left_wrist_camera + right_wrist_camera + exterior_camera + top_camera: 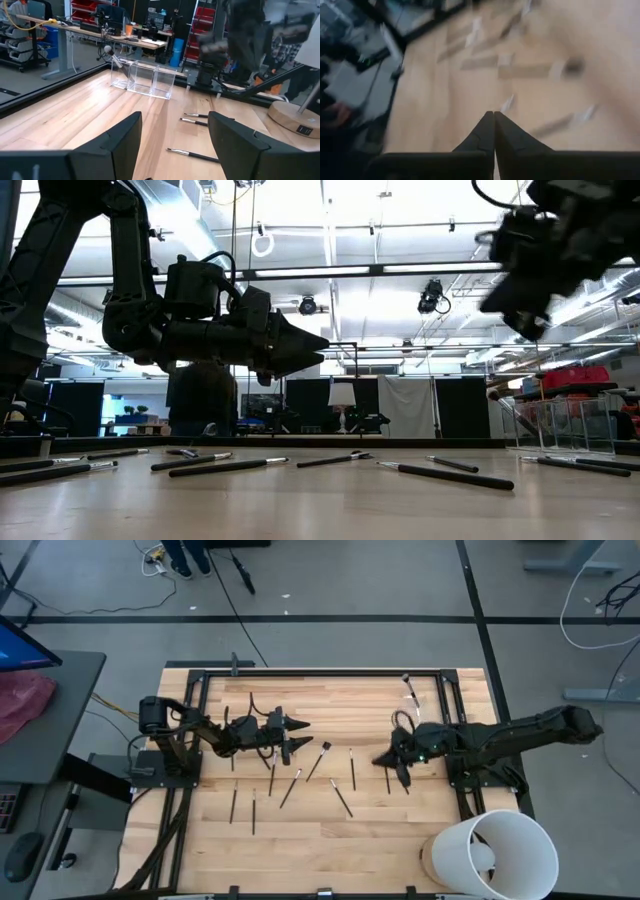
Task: Put items in baskets/containers
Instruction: Put the eyeshadow brush into the transparent organizer
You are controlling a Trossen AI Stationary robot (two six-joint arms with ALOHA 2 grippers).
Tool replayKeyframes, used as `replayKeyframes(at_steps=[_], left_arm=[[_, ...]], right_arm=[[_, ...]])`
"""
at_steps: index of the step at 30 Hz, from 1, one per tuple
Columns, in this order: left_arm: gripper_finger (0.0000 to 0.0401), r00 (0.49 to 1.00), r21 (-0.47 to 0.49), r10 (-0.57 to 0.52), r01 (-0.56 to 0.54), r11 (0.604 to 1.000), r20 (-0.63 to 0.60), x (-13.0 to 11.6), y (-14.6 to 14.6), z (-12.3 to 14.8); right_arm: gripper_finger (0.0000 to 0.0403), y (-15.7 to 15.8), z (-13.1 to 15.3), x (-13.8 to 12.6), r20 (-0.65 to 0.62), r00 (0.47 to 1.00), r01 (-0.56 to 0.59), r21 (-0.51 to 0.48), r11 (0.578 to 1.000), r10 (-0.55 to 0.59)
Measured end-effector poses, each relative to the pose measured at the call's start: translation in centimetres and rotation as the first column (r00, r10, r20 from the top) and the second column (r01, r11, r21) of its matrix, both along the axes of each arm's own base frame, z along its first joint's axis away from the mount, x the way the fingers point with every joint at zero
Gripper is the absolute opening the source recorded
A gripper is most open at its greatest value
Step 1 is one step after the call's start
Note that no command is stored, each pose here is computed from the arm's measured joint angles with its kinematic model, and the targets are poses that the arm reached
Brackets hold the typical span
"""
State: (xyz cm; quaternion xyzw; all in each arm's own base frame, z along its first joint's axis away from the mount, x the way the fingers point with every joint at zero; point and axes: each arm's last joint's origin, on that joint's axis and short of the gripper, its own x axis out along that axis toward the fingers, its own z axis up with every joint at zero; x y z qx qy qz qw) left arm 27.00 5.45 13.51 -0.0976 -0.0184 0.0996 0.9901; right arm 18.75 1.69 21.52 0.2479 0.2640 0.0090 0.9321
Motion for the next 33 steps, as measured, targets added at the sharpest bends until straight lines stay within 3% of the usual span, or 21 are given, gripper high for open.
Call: replayKeyframes(at_steps=[3, 6, 11, 15, 20, 26, 30, 33], left_arm=[[0.0232, 1.000, 0.000, 0.000, 0.000, 1.000, 0.000, 0.0, 0.0, 0.0], [0.0232, 1.000, 0.000, 0.000, 0.000, 1.000, 0.000, 0.0, 0.0, 0.0], [0.0232, 1.000, 0.000, 0.003, -0.003, 1.000, 0.000, 0.0, 0.0, 0.0], [0.0232, 1.000, 0.000, 0.012, -0.012, 1.000, 0.000, 0.0, 0.0, 0.0], [0.0232, 1.000, 0.000, 0.012, -0.012, 1.000, 0.000, 0.0, 0.0, 0.0], [0.0232, 1.000, 0.000, 0.012, -0.012, 1.000, -0.001, 0.0, 0.0, 0.0], [0.0232, 1.000, 0.000, 0.012, -0.012, 1.000, -0.001, 0.0, 0.0, 0.0], [0.0232, 1.000, 0.000, 0.012, -0.012, 1.000, -0.001, 0.0, 0.0, 0.0]], right_arm=[[0.0003, 1.2, -1.2, -0.9, -0.174, 0.984, -0.013, 0.137, 0.990, 0.037], [0.0002, 2.0, -2.3, -2.2, -0.362, 0.931, 0.045, 0.204, 0.978, 0.033], [0.0001, 3.1, -3.4, -3.6, -0.488, 0.860, 0.215, 0.088, 0.973, -0.146], [0.0002, 4.3, -3.9, -4.1, -0.437, 0.857, 0.261, -0.089, 0.961, -0.273], [0.0024, 5.1, -5.0, -4.2, -0.352, 0.825, 0.382, -0.231, 0.895, -0.442], [0.0114, 5.2, -8.4, -4.4, -0.296, 0.794, 0.475, -0.244, 0.845, -0.531], [0.0187, 4.8, -10.2, -4.6, -0.209, 0.807, 0.503, -0.250, 0.828, -0.553], [0.0222, 4.6, -10.8, -4.7, -0.123, 0.819, 0.504, -0.315, 0.804, -0.561]])
